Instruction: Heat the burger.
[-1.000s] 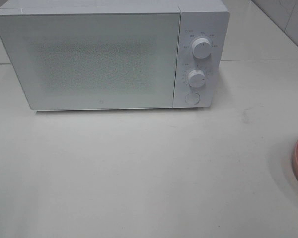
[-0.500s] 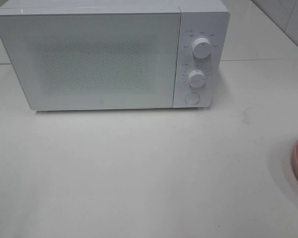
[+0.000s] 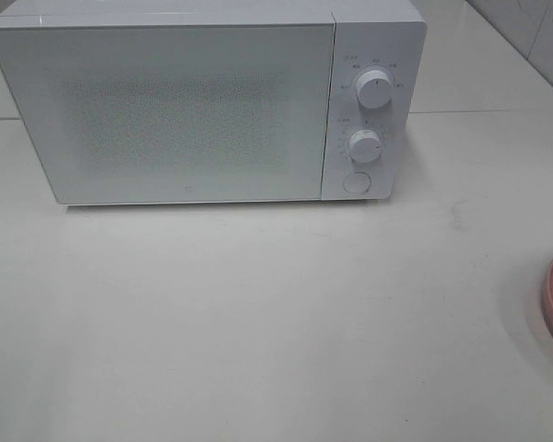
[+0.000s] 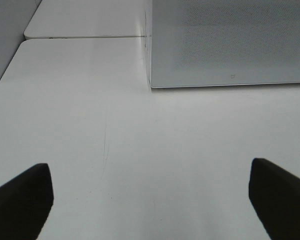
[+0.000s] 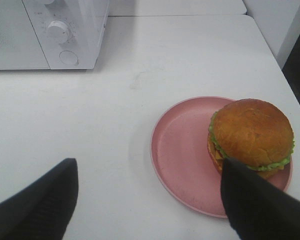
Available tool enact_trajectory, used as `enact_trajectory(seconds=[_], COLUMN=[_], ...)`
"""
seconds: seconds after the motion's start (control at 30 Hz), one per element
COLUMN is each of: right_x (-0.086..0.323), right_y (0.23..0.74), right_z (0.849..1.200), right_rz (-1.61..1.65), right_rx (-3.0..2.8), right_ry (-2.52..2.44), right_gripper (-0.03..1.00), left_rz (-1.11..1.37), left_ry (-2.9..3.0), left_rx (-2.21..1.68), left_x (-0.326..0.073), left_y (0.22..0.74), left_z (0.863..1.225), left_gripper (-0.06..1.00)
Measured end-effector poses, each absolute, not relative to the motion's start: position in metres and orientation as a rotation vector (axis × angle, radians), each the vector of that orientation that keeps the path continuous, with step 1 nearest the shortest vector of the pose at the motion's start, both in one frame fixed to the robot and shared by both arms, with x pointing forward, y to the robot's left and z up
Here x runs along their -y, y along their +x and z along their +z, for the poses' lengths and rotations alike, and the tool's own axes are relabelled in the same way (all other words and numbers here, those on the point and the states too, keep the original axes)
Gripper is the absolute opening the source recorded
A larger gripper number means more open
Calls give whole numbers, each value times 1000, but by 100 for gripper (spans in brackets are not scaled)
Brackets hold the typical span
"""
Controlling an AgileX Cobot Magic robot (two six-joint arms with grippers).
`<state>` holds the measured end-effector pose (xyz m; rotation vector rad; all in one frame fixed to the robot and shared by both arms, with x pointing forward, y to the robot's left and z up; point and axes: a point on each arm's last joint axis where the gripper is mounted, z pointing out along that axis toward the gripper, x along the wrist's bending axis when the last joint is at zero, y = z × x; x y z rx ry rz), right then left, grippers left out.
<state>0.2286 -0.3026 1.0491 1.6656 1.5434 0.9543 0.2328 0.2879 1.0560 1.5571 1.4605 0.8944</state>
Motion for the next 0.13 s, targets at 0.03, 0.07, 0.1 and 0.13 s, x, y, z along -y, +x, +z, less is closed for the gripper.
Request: enact_trajectory(seconds=[0.03, 0.07, 0.1, 0.13], right_x=[303, 303, 303, 303], right_y=[229, 229, 229, 229], right_z=[1049, 1049, 1049, 1049], right_rz=[954, 954, 954, 954], right_rx=[-1543, -1543, -1543, -1543], right_ry=[1666, 1666, 1666, 1666], right_gripper=[75, 75, 75, 75], left_rz=[894, 894, 894, 894], left_ry=[1557, 1557, 1557, 1557], left_rx=[-1460, -1460, -1460, -1460], left_x=[-288, -288, -288, -288], left_y=[233, 233, 233, 233], left_z=[1056, 1056, 1056, 1056], left_gripper=[98, 98, 98, 98])
